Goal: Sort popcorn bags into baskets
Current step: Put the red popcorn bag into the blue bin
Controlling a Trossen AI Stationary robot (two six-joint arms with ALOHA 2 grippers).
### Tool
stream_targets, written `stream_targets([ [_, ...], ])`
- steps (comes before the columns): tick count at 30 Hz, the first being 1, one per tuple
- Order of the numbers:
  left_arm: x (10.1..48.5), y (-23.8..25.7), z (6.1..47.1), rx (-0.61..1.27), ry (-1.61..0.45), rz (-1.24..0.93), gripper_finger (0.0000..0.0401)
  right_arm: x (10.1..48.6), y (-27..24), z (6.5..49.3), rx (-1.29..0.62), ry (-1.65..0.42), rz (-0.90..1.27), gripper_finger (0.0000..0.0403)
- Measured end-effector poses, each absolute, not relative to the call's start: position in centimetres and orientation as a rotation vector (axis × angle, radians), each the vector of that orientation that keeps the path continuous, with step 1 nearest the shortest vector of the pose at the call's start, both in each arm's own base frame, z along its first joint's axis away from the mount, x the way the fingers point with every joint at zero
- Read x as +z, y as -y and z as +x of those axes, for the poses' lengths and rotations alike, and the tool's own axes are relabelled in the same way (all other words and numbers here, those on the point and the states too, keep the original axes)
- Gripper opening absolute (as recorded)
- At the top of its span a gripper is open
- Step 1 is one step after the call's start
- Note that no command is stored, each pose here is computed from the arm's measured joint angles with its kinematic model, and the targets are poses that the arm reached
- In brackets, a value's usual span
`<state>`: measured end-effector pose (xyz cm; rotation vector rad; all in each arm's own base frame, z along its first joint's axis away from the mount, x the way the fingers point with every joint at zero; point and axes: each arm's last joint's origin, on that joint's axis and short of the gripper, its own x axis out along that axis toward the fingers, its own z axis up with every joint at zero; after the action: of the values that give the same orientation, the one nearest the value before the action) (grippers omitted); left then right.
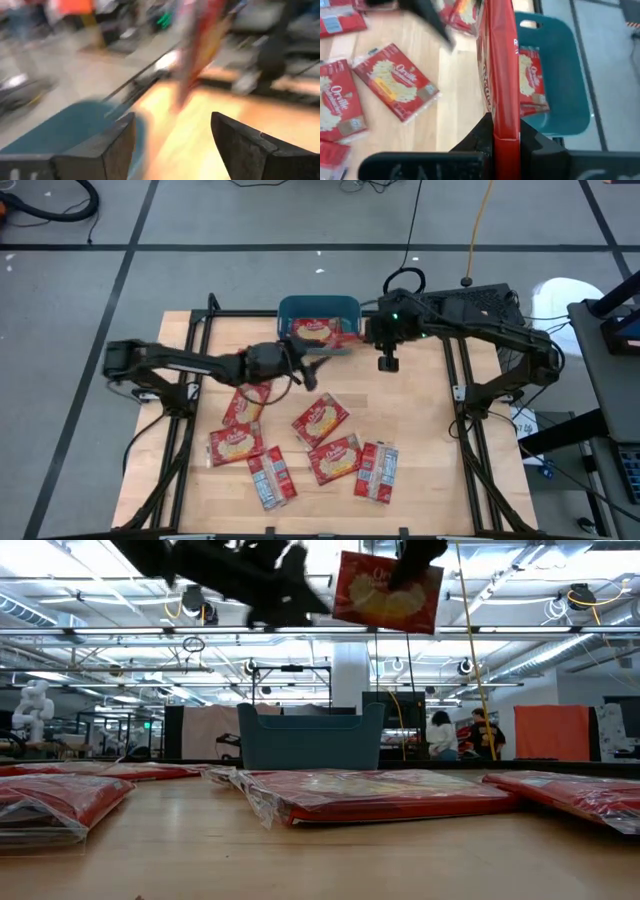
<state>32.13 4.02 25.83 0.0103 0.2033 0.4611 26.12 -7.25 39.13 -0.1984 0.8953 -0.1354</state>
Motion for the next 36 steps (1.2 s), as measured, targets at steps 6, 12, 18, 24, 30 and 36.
stream_targets([
  [6, 25.1, -5.4, 27.8, 0.732, -0.549, -0.004, 0.0241, 39.0, 10.2, 27.2, -0.128, -0.794, -0.186, 0.0019],
  [12, 22.7, -7.9, 25.8, 0.986, -0.746, -0.086, 0.0193, 37.0, 14.1, 30.7, -0.111, -0.685, -0.171, 0.0019],
  [18, 21.3, -8.9, 25.8, 1.034, -0.814, -0.115, 0.0154, 32.7, 18.8, 33.0, -0.071, -0.688, -0.088, 0.0019],
  [24, 20.2, -10.0, 26.6, 0.984, -0.839, -0.118, 0.0136, 29.0, 22.0, 33.8, -0.067, -0.747, -0.053, 0.0019],
  [30, 18.8, -10.5, 28.1, 0.908, -0.823, -0.118, 0.0133, 26.6, 23.5, 34.5, -0.04, -0.763, -0.024, 0.0019],
  [36, 18.0, -10.3, 28.8, 0.888, -0.836, -0.095, 0.0133, 24.9, 23.9, 35.2, -0.026, -0.781, -0.019, 0.0019],
])
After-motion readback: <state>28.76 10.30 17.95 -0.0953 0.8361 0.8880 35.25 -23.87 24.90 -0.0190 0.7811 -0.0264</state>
